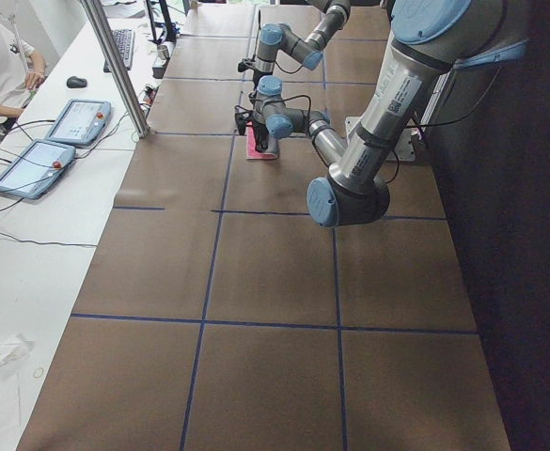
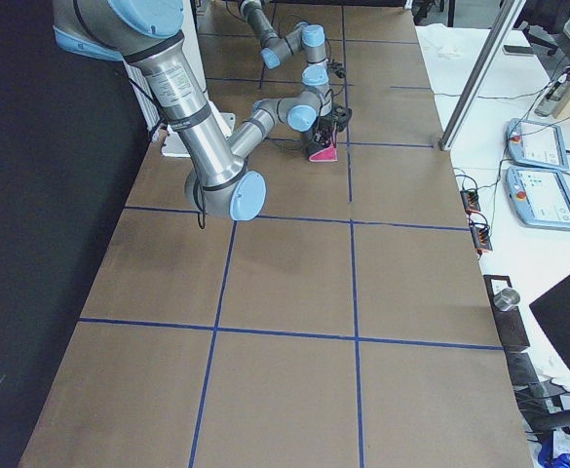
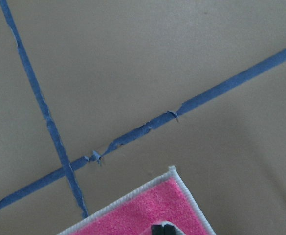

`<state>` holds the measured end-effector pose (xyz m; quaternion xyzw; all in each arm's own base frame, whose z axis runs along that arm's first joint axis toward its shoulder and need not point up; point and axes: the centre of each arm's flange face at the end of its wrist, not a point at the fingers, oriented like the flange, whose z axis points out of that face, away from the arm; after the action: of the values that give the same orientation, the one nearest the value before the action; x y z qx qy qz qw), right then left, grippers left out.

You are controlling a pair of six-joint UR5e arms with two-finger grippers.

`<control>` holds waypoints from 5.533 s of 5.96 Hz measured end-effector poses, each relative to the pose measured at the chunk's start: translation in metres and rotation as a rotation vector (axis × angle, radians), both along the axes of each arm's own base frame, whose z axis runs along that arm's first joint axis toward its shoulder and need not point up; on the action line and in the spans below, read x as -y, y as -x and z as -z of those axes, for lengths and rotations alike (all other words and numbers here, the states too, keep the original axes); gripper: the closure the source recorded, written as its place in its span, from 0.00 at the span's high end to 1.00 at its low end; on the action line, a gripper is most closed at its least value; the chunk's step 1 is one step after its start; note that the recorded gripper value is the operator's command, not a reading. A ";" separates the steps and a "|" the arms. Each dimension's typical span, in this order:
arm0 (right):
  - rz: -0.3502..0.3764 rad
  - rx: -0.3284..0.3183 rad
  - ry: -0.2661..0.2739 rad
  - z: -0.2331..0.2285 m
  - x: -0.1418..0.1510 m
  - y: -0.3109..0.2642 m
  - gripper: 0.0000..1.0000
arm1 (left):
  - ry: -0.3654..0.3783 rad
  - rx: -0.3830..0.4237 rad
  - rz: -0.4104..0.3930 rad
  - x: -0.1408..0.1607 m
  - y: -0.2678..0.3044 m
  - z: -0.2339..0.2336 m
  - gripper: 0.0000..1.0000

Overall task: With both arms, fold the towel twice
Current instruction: 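Lift the near edge with both grippers and fold it over the far edge, then release the folded edge and raise both grippers, then lower the right gripper onto the folded towel's end while the left gripper repositions, then grasp the folded towel's end nearest the left gripper with the left gripper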

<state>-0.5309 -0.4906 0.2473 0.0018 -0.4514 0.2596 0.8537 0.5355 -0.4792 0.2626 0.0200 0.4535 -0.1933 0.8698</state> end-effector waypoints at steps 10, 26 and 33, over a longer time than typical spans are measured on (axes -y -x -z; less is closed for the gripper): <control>0.036 0.016 0.035 -0.005 0.067 -0.023 1.00 | 0.057 -0.054 -0.016 0.048 0.046 0.010 1.00; 0.103 -0.086 0.001 -0.043 -0.037 0.023 0.53 | -0.031 0.000 -0.136 0.053 0.124 -0.006 1.00; 0.068 -0.048 0.008 -0.027 -0.001 -0.011 0.87 | 0.086 0.007 -0.135 -0.022 0.024 -0.003 0.93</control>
<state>-0.5196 -0.4894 0.2744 -0.0106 -0.4293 0.2322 0.8727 0.5116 -0.4575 0.2657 -0.0474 0.4421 -0.1533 0.8825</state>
